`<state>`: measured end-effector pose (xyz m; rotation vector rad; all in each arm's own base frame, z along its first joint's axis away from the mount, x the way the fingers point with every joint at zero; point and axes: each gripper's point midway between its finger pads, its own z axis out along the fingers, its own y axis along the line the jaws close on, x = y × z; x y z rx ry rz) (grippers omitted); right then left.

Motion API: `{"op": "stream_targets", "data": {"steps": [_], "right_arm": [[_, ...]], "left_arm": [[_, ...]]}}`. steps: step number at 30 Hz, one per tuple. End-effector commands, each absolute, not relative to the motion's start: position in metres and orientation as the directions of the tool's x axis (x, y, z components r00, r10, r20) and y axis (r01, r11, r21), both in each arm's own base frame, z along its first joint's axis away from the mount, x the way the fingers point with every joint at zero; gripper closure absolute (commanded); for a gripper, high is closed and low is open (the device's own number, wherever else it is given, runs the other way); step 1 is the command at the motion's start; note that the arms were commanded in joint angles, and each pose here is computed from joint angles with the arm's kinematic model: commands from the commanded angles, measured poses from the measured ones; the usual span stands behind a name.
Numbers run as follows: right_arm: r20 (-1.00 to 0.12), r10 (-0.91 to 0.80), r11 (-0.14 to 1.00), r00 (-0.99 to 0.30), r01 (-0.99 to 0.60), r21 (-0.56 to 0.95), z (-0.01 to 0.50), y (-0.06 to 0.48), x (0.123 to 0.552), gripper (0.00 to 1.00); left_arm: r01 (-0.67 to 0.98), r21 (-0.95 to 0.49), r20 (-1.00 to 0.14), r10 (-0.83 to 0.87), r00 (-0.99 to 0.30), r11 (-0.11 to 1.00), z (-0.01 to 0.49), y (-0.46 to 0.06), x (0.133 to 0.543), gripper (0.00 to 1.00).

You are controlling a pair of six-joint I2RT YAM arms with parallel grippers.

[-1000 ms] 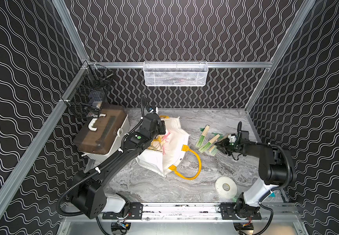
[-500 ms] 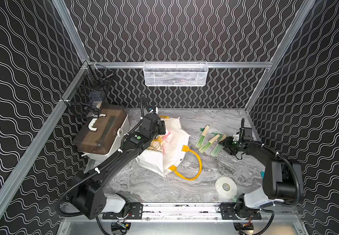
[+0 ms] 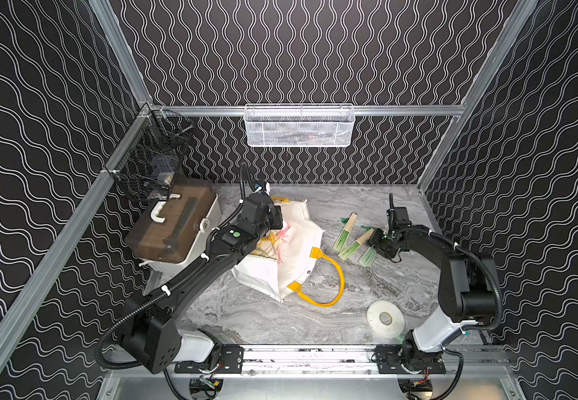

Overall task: Take out the folding fans from the tote bags
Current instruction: Adjust the folding fan at the center of the board.

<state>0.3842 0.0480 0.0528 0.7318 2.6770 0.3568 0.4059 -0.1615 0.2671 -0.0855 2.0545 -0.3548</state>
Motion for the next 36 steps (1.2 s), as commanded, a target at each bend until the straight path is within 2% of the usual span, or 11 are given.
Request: {"op": "stream_targets", "data": {"steps": [1,8,22,30,34,36], "right_arm": [[-0.267,0.509,0.861,-0.818,0.482,0.162,0.045,0.027,0.375,0.43],[-0.291,0.463,0.886,-0.837,0.451,0.111,0.048,0.03,0.385,0.43],[-0.265,0.418,0.907,-0.869,0.414,0.074,0.033,0.042,0.391,0.46],[-0.225,0.397,0.916,-0.89,0.399,0.037,0.015,0.045,0.39,0.49],[-0.209,0.391,0.918,-0.897,0.395,0.02,0.009,0.045,0.388,0.55],[-0.207,0.386,0.92,-0.899,0.392,0.011,0.009,0.045,0.388,0.55]], "left_arm": [[0.099,-0.314,-0.863,-0.24,-0.445,0.944,0.285,-0.163,0.408,1.0],[0.1,-0.316,-0.861,-0.241,-0.448,0.944,0.283,-0.163,0.408,1.0],[0.105,-0.321,-0.86,-0.243,-0.45,0.941,0.283,-0.165,0.41,1.0],[0.11,-0.324,-0.857,-0.242,-0.455,0.94,0.282,-0.167,0.411,1.0],[0.109,-0.323,-0.856,-0.241,-0.457,0.94,0.282,-0.167,0.411,1.0],[0.112,-0.324,-0.856,-0.241,-0.457,0.939,0.282,-0.168,0.411,1.0]]}}
